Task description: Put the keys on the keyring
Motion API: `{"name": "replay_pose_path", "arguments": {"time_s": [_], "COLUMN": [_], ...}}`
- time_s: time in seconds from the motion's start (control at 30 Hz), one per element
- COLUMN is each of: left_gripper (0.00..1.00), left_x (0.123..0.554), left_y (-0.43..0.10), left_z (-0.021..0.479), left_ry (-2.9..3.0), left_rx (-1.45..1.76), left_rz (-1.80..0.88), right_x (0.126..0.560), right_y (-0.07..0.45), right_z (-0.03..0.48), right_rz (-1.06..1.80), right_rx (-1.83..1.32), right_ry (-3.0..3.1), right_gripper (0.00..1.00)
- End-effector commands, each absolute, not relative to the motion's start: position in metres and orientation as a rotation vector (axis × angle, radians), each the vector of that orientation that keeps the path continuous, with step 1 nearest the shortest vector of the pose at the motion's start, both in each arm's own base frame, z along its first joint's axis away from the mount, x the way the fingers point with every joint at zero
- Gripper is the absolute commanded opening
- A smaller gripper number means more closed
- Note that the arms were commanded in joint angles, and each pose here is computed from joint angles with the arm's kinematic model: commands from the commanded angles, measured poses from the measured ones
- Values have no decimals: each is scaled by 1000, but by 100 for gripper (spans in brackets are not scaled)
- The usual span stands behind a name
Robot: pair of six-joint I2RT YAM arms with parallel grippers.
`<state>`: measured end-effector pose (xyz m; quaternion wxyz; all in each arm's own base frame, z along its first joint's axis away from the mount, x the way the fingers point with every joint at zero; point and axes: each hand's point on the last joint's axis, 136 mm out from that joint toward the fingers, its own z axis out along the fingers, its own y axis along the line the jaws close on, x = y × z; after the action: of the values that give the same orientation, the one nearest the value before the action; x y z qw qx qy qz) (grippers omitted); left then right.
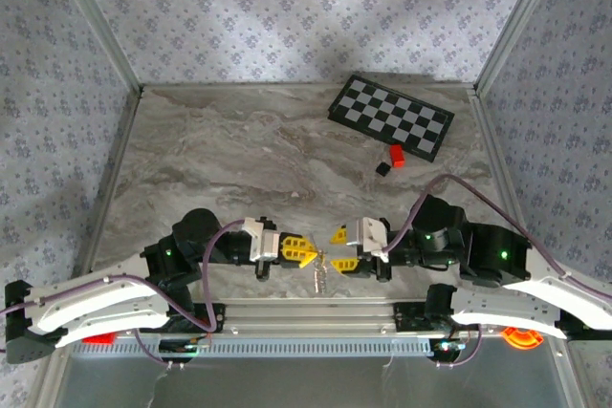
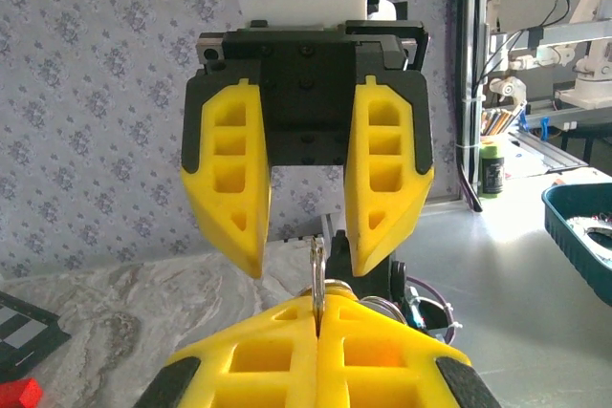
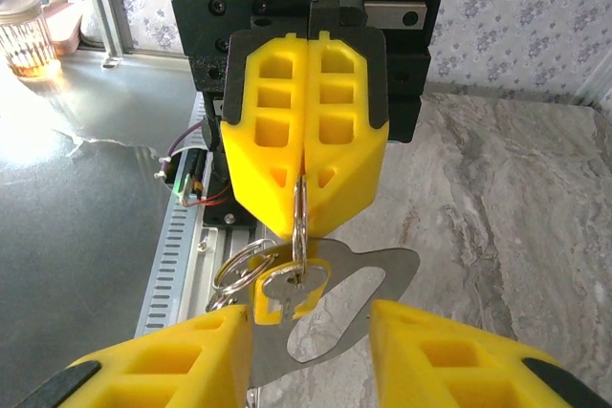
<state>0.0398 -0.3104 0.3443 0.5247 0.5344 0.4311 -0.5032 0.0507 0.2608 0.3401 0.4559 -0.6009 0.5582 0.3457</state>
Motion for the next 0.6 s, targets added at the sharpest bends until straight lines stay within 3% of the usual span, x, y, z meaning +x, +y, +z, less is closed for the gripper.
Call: {"name": "replay_pose_path", "arguments": {"time_s": [0.0, 0.2, 0.57], "left_gripper": [0, 0, 0], "left_x": [33, 33, 32], "left_y": [-306, -305, -304], "left_z": [367, 366, 367], "left_ry": [964, 963, 961], "left_rx": [1261, 1260, 1262], "left_rz": [-1236, -1233, -1235], "right_x": [50, 50, 53], "right_y": [266, 268, 266], "right_z": [349, 352, 347], "right_rz": [879, 892, 887], "right_rx": [-1463, -1457, -1455], "right_ry": [1335, 1310, 1327], "right_gripper": [37, 33, 13]}}
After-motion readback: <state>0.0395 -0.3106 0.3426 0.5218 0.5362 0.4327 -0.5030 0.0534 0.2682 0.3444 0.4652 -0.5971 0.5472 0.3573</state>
